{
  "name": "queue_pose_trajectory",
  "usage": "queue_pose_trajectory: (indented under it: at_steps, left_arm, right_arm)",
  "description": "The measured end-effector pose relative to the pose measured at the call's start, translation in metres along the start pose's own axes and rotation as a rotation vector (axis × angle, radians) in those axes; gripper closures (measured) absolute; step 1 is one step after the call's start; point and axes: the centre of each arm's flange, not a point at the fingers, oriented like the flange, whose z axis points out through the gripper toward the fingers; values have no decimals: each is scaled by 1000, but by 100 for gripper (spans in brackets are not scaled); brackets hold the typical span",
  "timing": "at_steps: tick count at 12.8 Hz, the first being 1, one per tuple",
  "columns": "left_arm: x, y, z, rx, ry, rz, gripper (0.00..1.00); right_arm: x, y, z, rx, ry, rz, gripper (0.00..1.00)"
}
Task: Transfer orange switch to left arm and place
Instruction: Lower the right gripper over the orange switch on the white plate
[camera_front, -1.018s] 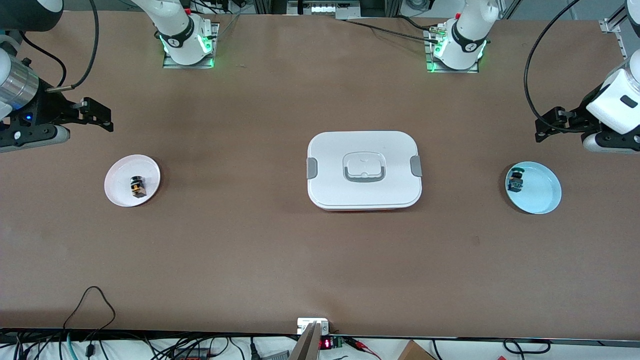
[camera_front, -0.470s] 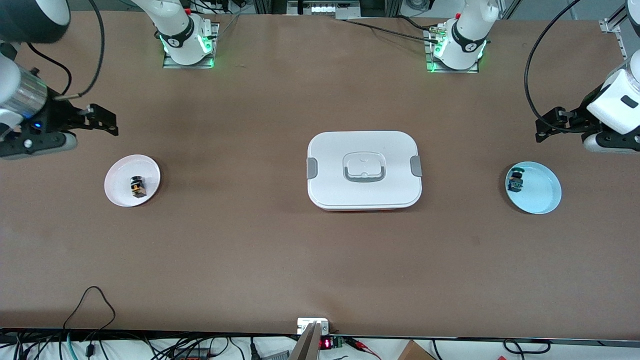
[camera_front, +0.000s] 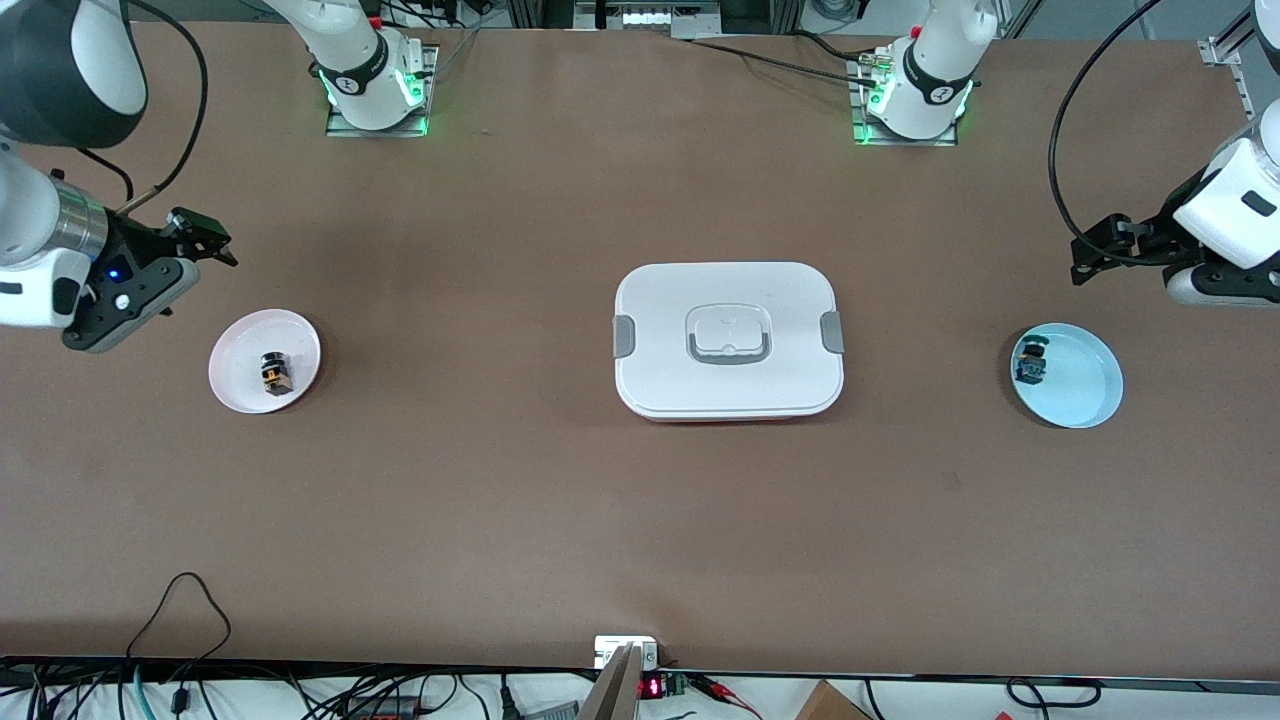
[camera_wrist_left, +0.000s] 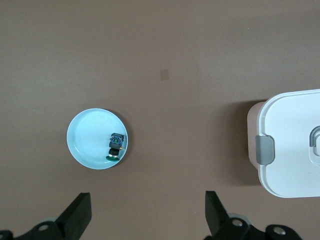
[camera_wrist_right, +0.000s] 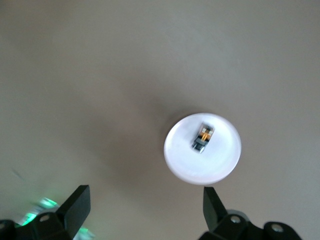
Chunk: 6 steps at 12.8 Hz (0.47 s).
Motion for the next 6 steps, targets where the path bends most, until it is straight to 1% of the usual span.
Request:
queue_pose_trajectory:
  at_steps: [2,4,5,6]
  left_arm:
    - [0,0,0,0,0,0,0]
    - [0,0,0,0,0,0,0]
    - [0,0,0,0,0,0,0]
    - [0,0,0,0,0,0,0]
  right_arm:
    - [-4,17,61,-30,9,-273,0]
    - [-10,25,121,-29,4,-479,0]
    - [-13,29,144,-25,-2,-576,0]
    - [-14,35,162,-35,-9,-684,0]
